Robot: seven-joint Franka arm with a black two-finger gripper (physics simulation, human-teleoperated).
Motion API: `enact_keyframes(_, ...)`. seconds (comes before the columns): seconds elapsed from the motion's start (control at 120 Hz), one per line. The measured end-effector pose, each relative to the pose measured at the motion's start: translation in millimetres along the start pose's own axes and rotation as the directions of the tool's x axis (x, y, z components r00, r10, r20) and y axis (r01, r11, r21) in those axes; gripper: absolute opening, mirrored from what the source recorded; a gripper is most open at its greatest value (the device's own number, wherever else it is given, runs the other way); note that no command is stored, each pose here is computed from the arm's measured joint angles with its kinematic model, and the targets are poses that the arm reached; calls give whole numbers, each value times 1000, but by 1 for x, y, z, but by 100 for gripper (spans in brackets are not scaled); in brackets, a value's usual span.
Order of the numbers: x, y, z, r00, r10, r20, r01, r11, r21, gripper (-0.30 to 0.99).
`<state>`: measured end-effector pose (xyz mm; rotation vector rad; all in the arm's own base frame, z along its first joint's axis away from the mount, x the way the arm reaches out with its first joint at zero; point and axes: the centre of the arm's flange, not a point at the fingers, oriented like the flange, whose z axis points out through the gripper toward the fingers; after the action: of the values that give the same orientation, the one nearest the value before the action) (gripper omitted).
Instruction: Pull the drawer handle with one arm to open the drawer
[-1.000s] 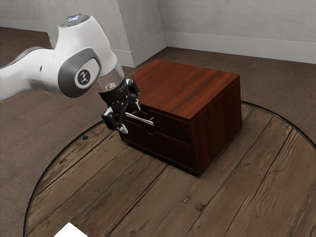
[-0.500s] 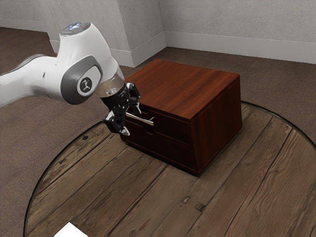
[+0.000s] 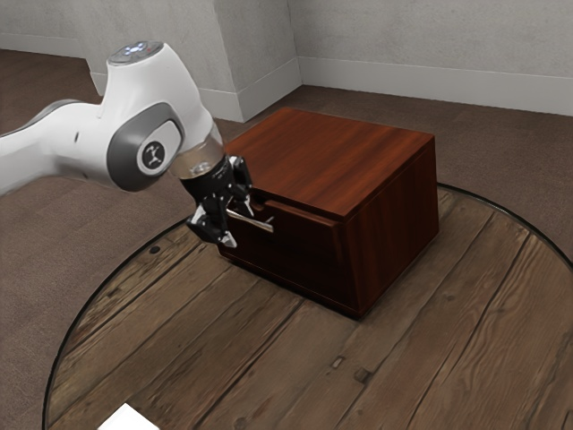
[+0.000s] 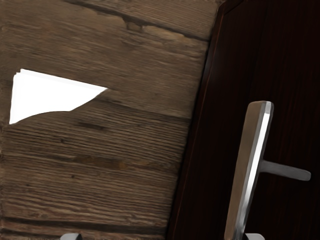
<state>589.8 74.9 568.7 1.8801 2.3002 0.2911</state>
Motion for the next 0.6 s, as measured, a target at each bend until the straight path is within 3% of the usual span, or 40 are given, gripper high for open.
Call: enact_keyframes(0.6, 7, -40, -7, 1000, -4, -6, 5, 997, 72, 36)
